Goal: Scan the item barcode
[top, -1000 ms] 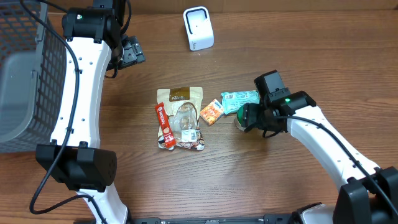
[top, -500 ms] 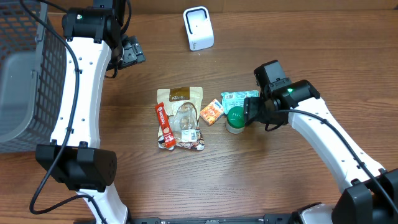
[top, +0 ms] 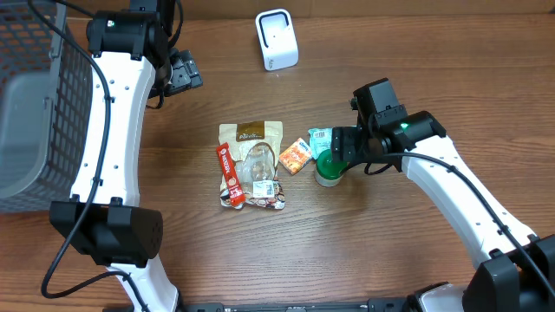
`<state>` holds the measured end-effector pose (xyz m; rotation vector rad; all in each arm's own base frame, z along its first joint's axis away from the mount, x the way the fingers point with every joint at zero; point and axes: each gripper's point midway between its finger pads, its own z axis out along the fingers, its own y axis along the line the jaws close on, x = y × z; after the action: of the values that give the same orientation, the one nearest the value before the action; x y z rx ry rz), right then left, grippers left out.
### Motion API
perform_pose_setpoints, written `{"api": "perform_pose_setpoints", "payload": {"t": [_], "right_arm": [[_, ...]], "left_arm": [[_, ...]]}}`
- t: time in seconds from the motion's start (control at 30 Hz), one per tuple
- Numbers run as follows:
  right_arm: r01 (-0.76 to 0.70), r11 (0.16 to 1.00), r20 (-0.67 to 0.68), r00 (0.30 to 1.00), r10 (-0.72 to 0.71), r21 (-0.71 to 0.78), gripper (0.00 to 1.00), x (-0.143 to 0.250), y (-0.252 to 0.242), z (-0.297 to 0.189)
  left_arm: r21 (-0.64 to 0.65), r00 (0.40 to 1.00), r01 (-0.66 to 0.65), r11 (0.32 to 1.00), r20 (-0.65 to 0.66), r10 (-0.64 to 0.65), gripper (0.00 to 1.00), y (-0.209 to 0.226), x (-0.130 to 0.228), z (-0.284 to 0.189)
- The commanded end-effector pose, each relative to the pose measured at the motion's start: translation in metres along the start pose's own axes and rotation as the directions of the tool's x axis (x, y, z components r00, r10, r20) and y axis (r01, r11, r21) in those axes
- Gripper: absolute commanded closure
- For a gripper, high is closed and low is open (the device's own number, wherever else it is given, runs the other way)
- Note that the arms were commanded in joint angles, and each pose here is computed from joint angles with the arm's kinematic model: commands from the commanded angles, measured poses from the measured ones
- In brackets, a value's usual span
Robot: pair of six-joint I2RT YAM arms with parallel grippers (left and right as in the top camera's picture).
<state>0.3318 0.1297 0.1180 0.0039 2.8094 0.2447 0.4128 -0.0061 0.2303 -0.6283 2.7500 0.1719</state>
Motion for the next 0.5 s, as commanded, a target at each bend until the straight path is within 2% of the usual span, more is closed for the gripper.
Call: {"api": "perform_pose_setpoints", "payload": {"t": [0.0, 0.07, 0.2, 0.23, 0.27, 0.47], "right_arm": [[-0.027, 1.0, 0.003, 1.0, 0.027, -0.013, 0.18, 0.003, 0.002, 0.006], [-0.081, 0.997, 0.007, 0.997, 0.081, 0.012, 0.25, 0.004, -0.003, 0.01], [-0.267, 0.933, 0.129, 0.962, 0.241, 0.241, 0.71, -0.004, -0.053, 0.003], [-0.284, 0.925, 0.141, 0.957, 0.255, 0.252, 0.81, -0.006, -0.058, 0.002], [-0.297, 0.924, 0.136, 0.953, 0.271, 0.24, 0.86, -0.006, -0.06, 0.003], [-0.297, 0.935, 0.052, 0.955, 0.293, 0.195, 0.88, 0.015, -0.052, 0.017]], "left_arm": [[0.003, 1.0, 0.007, 1.0, 0.011, -0.007, 0.0, 0.001, 0.0, -0.004], [0.003, 1.0, 0.007, 1.0, 0.011, -0.007, 0.0, 0.001, 0.0, -0.004], [0.003, 1.0, 0.007, 1.0, 0.011, -0.007, 0.0, 0.001, 0.0, -0.004], [0.003, 1.0, 0.007, 1.0, 0.011, -0.007, 0.01, 0.001, 0.0, -0.004], [0.003, 1.0, 0.007, 1.0, 0.011, -0.007, 0.0, 0.001, 0.0, -0.004], [0.003, 1.0, 0.007, 1.0, 0.011, -0.007, 0.0, 0.001, 0.0, -0.004]]}}
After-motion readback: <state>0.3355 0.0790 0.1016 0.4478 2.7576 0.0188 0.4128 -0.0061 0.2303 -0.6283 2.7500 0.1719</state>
